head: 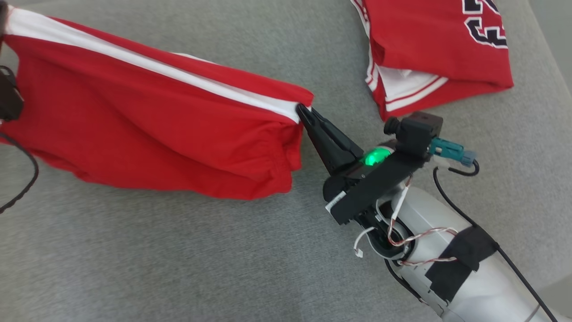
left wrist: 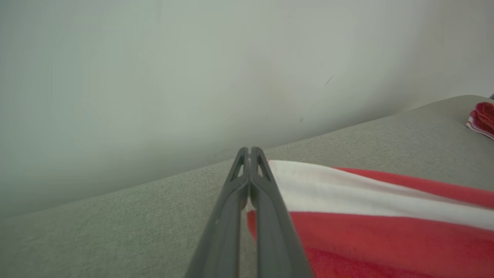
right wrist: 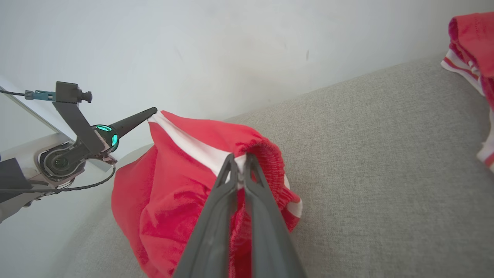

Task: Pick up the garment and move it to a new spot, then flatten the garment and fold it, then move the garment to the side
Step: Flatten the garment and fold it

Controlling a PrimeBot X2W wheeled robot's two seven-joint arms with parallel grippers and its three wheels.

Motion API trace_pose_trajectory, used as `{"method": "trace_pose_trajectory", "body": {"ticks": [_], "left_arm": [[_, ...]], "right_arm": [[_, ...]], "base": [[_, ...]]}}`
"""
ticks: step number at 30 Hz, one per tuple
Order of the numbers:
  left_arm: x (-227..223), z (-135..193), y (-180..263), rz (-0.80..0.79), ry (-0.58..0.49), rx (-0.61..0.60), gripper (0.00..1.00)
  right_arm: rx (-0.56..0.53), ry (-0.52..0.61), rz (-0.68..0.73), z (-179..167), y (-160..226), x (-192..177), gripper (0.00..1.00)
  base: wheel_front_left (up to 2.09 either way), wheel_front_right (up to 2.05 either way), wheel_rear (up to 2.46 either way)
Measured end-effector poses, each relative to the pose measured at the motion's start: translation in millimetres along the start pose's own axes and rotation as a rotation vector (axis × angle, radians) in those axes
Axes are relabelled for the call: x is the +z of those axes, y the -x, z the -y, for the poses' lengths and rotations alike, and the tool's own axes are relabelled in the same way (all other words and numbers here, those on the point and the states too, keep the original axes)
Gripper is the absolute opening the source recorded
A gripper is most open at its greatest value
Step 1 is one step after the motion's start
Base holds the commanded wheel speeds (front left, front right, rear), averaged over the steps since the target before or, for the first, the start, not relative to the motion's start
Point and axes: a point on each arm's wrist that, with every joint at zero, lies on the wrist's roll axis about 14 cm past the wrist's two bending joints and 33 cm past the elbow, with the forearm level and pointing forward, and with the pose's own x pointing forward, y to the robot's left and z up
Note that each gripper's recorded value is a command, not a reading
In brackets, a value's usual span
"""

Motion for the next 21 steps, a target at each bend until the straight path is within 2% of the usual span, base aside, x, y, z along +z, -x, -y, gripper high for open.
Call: {"method": "trace_pose_trajectory", "body": {"ticks": [9,16,17,18,19,20,21], "left_arm": [[-48.2,9.7,-29.4,-0.075,0.041,-0.019,0.00],[-57.5,7.4,-31.3,-0.087,0.042,-0.010,0.00],[-55.3,5.4,-31.0,-0.077,0.042,-0.005,0.15],[-52.4,3.1,-30.7,-0.063,0.041,0.002,0.95],[-51.0,1.9,-30.4,-0.059,0.040,0.007,1.00],[-54.1,-3.0,-27.4,-0.076,0.037,0.023,1.00],[-53.0,-4.5,-26.0,-0.071,0.034,0.027,1.00]], "right_arm": [[-0.046,0.013,-0.010,21.1,-4.3,-5.4,0.00],[-0.045,0.013,-0.012,22.8,-8.6,-7.1,0.00],[-0.044,0.013,-0.013,22.5,-9.1,-7.6,0.00],[-0.045,0.013,-0.015,22.7,-9.6,-8.3,0.13],[-0.046,0.012,-0.016,23.1,-10.0,-8.7,0.88],[-0.052,0.013,-0.015,24.7,-9.8,-8.3,1.00],[-0.057,0.015,-0.014,26.5,-9.2,-7.6,1.00]], "base": [[0.00,0.00,0.00],[0.00,0.00,0.00],[0.00,0.00,0.00],[0.00,0.00,0.00],[0.00,0.00,0.00],[0.00,0.00,0.00],[0.00,0.00,0.00]]}}
